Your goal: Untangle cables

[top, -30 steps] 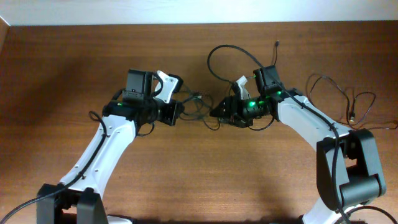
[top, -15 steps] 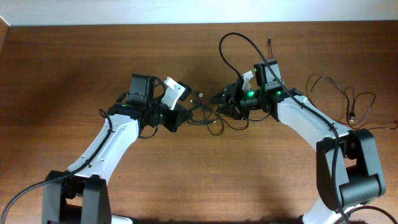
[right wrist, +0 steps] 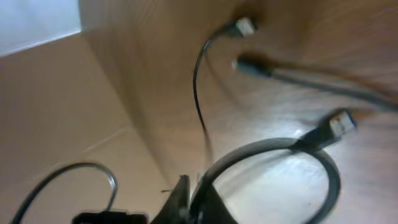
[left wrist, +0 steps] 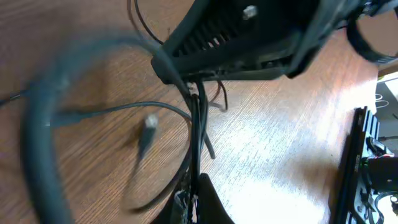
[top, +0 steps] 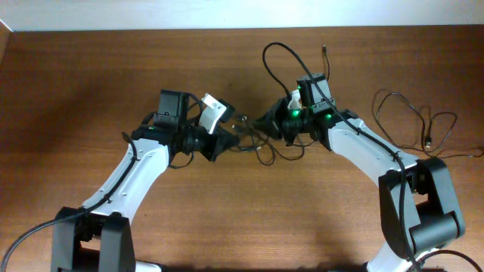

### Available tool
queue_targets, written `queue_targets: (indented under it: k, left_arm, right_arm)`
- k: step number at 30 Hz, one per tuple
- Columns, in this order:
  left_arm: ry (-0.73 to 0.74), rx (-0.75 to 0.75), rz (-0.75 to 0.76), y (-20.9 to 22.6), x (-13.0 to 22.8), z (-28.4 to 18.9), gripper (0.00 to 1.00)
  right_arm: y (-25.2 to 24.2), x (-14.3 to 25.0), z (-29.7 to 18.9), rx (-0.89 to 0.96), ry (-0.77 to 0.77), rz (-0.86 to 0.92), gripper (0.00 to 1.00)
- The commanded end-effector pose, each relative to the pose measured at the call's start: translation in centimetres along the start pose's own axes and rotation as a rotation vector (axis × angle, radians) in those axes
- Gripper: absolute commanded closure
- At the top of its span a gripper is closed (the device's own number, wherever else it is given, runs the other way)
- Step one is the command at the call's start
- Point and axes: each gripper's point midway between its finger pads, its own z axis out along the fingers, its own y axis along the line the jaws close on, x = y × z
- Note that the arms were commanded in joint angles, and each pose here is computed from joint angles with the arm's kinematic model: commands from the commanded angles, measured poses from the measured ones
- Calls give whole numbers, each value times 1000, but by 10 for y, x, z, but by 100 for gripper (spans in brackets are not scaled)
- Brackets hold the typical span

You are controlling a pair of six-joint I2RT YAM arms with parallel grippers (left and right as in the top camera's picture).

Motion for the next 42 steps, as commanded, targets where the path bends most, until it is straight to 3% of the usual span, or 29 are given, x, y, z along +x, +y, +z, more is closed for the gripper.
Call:
queue_targets:
  k: [1,4,8,10,14,18,23,28,33,39,42]
  left_arm:
    - [7,-4,15,2,3,2,100]
    - [34,-144,-92,25,9,0,100]
    - [47,-508,-372,81,27,-19,100]
    - [47,-543,-404,86,31,-22,100]
    - [47,-545,-404,86,31,-22,100]
    - [47,-545,-404,86,31,-22,100]
    - [47,-545,-404,86,31,-22,100]
    - [47,-545,-403,86,31,-22,100]
    - [46,-541,-404,86,31,-21,100]
    - [46,-541,-404,86,31,-21,100]
    - [46,-541,-404,86,31,-21,100]
  right_arm:
    - [8,-11,-5,15,-87,-172,96]
    - [16,-1,-8,-14,-44,-292,96]
    - [64,23,-47,-123,-77,-515,96]
    - [85,34,-69,-170,-109,-580,96]
    - [115,58,-103,-253,-140,-655,96]
    - [147,92,-137,-421,-66,-748,96]
    - [145,81,-163,-481,-13,-690,96]
    - [114,61,-142,-343,-46,-596,91]
    - [112,69,-133,-347,13,-547,90]
    - [107,46,-102,-165,-253,-570,86]
    - [120,56,-101,-226,-223,-551,87]
